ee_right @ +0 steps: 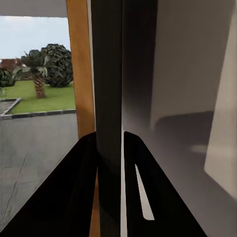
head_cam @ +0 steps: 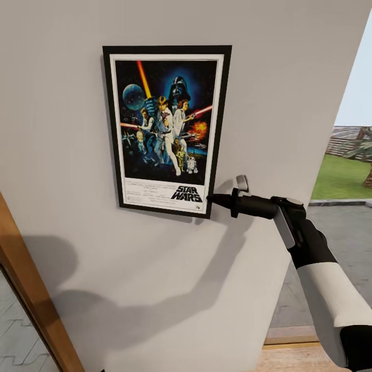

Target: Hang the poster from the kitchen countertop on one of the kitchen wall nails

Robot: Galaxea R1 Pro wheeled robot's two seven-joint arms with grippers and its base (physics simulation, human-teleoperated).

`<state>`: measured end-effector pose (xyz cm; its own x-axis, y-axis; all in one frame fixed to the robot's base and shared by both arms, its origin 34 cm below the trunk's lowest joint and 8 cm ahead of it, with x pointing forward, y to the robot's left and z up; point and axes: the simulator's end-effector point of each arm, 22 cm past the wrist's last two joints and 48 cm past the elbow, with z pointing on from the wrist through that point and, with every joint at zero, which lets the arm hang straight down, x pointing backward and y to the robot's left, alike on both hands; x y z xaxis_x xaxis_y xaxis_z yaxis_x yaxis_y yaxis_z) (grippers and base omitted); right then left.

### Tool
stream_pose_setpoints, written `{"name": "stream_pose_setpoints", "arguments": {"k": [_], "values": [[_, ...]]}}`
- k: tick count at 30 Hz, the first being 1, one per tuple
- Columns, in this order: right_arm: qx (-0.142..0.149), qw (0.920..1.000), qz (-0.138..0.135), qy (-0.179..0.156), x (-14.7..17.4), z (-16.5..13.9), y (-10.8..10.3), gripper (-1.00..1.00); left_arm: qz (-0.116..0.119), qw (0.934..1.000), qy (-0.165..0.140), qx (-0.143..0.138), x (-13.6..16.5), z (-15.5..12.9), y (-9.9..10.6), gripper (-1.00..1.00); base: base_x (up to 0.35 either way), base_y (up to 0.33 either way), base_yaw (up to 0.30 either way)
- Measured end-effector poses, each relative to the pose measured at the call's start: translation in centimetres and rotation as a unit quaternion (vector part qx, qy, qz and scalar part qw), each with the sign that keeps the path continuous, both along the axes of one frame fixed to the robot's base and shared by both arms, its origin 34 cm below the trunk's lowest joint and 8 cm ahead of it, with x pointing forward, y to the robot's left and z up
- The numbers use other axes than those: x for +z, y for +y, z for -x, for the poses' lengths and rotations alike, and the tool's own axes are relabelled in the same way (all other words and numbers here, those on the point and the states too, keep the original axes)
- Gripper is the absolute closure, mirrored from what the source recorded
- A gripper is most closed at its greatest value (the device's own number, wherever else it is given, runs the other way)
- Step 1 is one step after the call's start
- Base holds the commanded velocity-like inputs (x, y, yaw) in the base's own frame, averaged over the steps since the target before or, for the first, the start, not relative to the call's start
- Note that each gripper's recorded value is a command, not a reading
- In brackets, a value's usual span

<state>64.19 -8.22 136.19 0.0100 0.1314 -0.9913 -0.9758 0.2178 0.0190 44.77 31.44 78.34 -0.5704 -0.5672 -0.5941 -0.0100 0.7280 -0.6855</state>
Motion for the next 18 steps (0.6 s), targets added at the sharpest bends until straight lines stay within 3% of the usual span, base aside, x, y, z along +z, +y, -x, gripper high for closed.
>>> {"name": "stream_pose_setpoints", "arguments": {"k": [4, 5, 6, 7, 12, 13, 14, 18], "values": [[0.000, 1.0000, 0.000, 0.000, 0.0, 0.0, 0.0, 1.00, 0.000, 1.0000, 0.000, 0.000, 0.0, 0.0, 0.0, -1.00, 0.128, 0.000, 0.000], [0.123, 0.9918, 0.028, -0.016, -0.8, 5.9, 5.8, 1.00, 0.000, 1.0000, 0.000, 0.000, 0.0, 0.0, 0.0, -1.00, 0.070, 0.000, 0.000], [0.122, 0.9920, 0.031, -0.008, -1.9, 5.3, 5.3, 1.00, 0.000, 1.0000, 0.000, 0.000, 0.0, 0.0, 0.0, -1.00, 0.056, 0.000, 0.000], [0.110, 0.9934, 0.031, -0.008, -1.5, 4.8, 1.8, 1.00, 0.000, 1.0000, 0.000, 0.000, 0.0, 0.0, 0.0, -1.00, 0.045, 0.000, 0.000], [0.113, 0.9932, 0.029, -0.003, -1.6, 4.9, 2.6, 1.00, 0.000, 1.0000, 0.000, 0.000, 0.0, 0.0, 0.0, -1.00, 0.014, 0.000, 0.000], [0.113, 0.9932, 0.029, -0.003, -1.6, 4.9, 2.6, -1.00, 0.000, 1.0000, 0.000, 0.000, 0.0, 0.0, 0.0, -1.00, 0.004, 0.000, 0.000], [0.005, 1.0000, 0.002, -0.001, -0.1, 0.2, 0.2, -1.00, 0.000, 1.0000, 0.000, 0.000, 0.0, 0.0, 0.0, -1.00, 0.002, 0.000, 0.000], [0.010, 0.9997, -0.023, -0.001, 1.0, 0.5, -0.1, -1.00, 0.000, 1.0000, 0.000, 0.001, 0.0, 0.0, 0.0, -1.00, 0.000, 0.000, 0.000]]}}
